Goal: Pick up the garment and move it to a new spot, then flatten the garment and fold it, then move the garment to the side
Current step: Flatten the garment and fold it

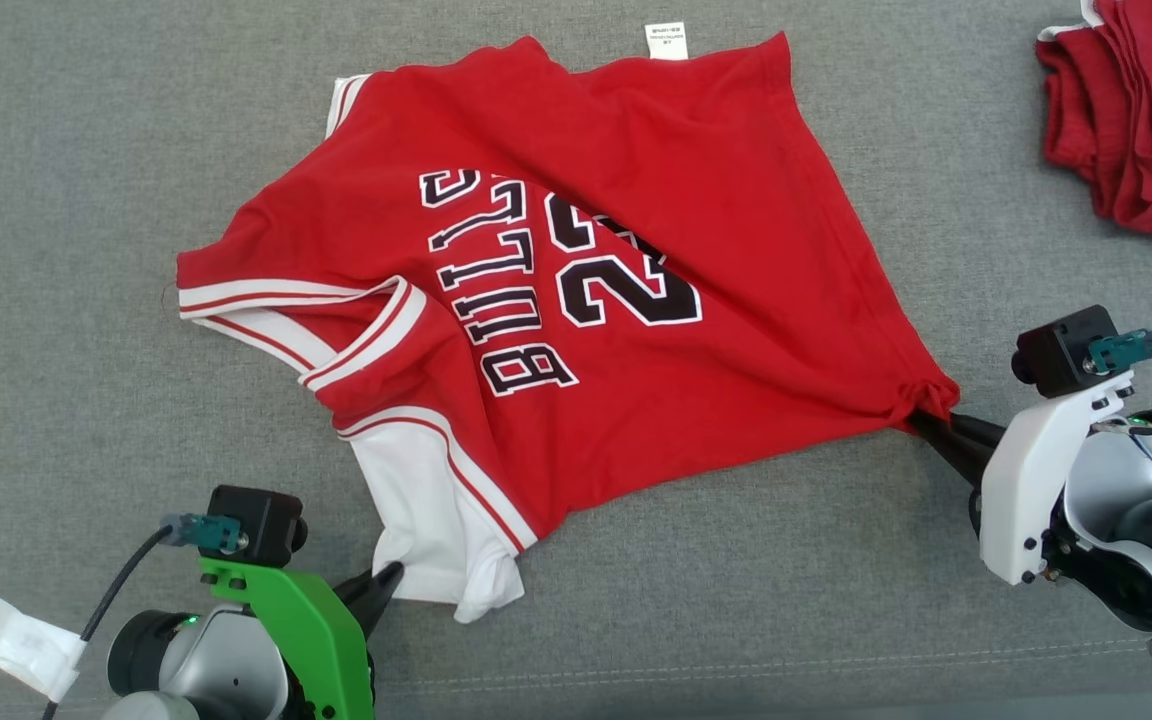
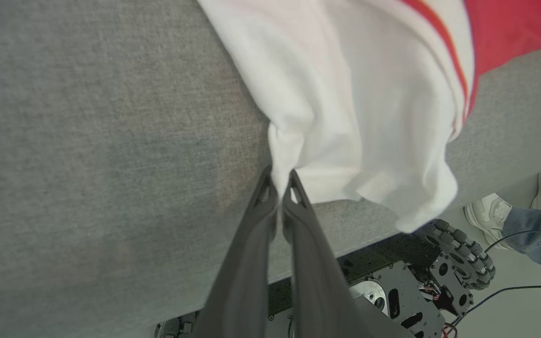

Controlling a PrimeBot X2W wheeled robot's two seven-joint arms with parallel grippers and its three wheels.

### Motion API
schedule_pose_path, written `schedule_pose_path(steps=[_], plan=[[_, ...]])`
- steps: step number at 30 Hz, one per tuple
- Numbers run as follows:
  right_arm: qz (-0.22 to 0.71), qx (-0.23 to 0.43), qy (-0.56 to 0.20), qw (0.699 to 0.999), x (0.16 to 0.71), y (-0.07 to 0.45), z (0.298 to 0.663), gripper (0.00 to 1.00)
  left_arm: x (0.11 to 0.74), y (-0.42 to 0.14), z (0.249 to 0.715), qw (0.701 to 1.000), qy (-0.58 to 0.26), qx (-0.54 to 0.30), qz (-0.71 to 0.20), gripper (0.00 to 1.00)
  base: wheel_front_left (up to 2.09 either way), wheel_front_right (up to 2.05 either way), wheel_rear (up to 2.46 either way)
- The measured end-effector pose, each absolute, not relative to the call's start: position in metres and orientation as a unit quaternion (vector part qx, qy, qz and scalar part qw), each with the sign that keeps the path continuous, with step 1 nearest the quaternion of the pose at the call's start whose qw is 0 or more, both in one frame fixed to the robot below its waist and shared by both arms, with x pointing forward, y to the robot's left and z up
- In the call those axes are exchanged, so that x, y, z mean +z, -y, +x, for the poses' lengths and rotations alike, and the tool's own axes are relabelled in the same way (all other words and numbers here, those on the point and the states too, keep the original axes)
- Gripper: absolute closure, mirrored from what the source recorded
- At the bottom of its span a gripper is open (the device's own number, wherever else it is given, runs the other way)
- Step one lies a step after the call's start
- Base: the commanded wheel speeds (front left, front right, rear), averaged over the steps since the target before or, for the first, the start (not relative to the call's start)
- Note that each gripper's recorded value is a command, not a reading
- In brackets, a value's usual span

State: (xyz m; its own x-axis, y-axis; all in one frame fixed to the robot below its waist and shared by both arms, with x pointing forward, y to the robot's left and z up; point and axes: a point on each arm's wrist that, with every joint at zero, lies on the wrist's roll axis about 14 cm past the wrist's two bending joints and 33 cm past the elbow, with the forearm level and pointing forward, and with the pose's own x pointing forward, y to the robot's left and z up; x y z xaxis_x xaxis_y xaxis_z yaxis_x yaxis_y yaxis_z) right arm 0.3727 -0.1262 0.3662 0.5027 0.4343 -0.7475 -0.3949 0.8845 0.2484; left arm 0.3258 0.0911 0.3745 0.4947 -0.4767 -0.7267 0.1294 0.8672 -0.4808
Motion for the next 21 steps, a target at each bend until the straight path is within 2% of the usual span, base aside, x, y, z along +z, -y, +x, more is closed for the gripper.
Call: schedule_pose_path(steps=[4, 10, 11, 15, 21], plan=[[0.057, 0.249, -0.395, 0.882, 0.387, 0.113, 0.387, 1.0, 0.392, -0.096, 0.339, 0.858, -0.436, -0.173, -0.206, 1.0, 0.0, 0.0, 0.0], [0.094, 0.245, -0.246, 0.933, 0.472, 0.116, 0.439, 1.0, 0.484, -0.101, 0.385, 0.905, -0.287, -0.21, -0.234, 1.0, 0.0, 0.0, 0.0], [0.094, 0.245, -0.246, 0.933, 0.472, 0.116, 0.439, 1.0, 0.484, -0.101, 0.385, 0.905, -0.287, -0.21, -0.234, 1.0, 0.0, 0.0, 0.0], [0.123, 0.253, -0.151, 0.948, 0.533, 0.118, 0.451, 1.0, 0.537, -0.097, 0.385, 0.908, -0.218, -0.252, -0.253, 1.0, 0.0, 0.0, 0.0], [0.156, 0.267, -0.014, 0.951, 0.623, 0.128, 0.441, 1.0, 0.641, -0.113, 0.38, 0.927, -0.058, -0.287, -0.236, 1.0, 0.0, 0.0, 0.0]])
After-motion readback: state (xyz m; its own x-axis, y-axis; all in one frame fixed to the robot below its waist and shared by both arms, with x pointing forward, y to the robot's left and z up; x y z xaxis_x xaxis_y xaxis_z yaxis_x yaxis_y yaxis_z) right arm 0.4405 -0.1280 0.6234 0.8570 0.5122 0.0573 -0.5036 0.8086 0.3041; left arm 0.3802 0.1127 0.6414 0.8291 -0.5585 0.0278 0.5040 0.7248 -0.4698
